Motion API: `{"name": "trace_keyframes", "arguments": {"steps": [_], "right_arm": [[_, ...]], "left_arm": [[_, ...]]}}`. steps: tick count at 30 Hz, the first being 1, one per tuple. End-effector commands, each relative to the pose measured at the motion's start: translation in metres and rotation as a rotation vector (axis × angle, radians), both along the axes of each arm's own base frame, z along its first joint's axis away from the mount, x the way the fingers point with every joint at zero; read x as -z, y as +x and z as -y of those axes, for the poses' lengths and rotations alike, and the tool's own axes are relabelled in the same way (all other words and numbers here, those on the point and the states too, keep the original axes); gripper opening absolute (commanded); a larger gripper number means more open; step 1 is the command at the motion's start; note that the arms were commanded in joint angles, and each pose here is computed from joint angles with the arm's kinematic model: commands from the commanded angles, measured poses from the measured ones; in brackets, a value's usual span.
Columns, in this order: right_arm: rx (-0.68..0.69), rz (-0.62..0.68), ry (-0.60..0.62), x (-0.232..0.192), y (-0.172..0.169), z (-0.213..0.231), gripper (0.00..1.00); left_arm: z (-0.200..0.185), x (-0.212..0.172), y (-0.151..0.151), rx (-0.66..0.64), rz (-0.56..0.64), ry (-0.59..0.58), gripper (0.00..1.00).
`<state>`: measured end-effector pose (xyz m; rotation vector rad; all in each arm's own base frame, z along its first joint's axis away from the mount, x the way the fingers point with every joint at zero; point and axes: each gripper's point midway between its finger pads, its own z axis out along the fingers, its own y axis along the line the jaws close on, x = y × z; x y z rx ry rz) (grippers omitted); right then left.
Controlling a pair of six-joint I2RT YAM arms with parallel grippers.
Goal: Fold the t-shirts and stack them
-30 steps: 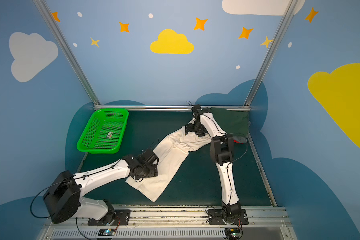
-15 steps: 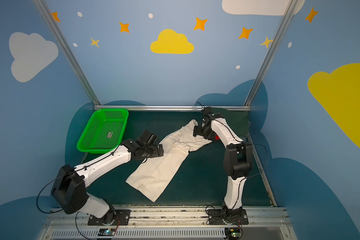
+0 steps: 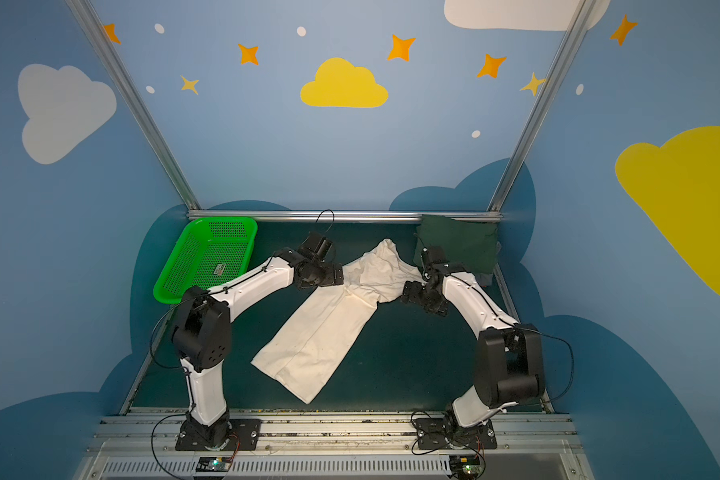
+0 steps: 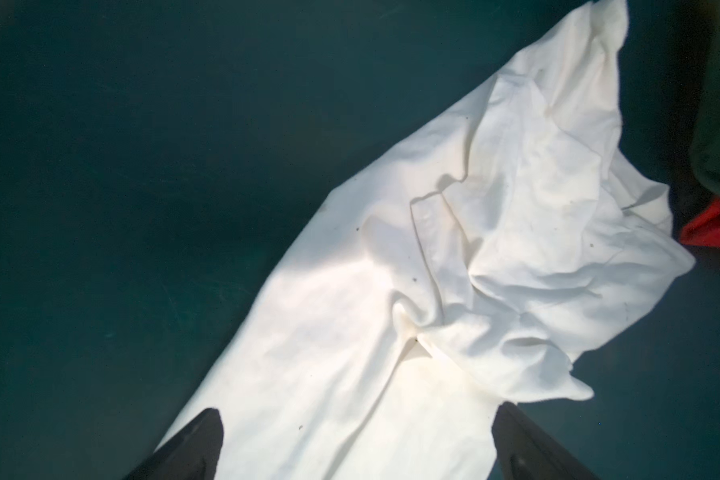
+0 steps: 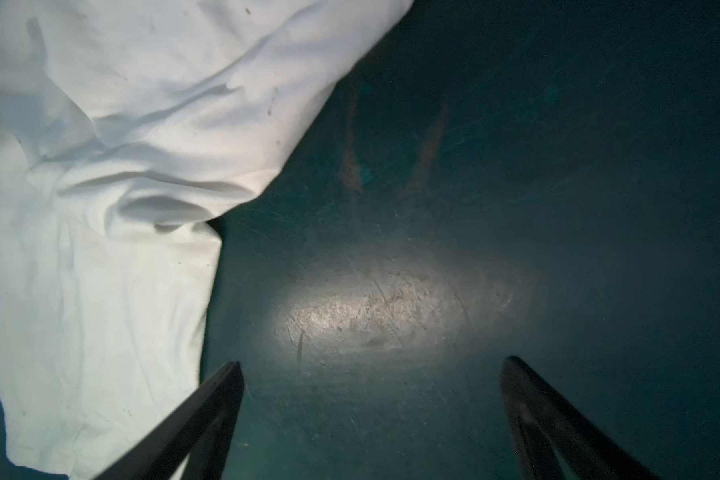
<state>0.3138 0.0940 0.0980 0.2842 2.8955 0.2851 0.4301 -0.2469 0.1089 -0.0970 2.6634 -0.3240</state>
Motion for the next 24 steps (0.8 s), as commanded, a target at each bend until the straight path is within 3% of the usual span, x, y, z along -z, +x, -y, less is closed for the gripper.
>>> {"name": "trace_keyframes", "arguments": {"steps": [1, 7, 11, 20, 24], "right_arm": [[0.029, 0.01, 0.023, 0.007, -0.008, 0.0, 0.94], [0.011, -0.029, 0.032, 0.019, -0.022, 0.0, 0.94], [-0.005, -0.031, 0.015, 0.017, -0.023, 0.002, 0.94], [-0.005, -0.039, 0.025, 0.019, -0.023, 0.001, 0.94], [-0.012, -0.051, 0.025, 0.021, -0.024, 0.001, 0.94]], "left_arm": [[-0.015, 0.015, 0.008, 0.001, -0.054, 0.049, 1.0], [-0.04, 0.029, 0.044, -0.021, -0.041, 0.151, 1.0], [-0.032, 0.031, 0.063, 0.044, -0.051, 0.164, 0.98], [0.01, 0.058, 0.065, 0.178, -0.151, 0.027, 0.87], [0.018, 0.072, 0.063, 0.203, -0.189, 0.048, 0.81]]}}
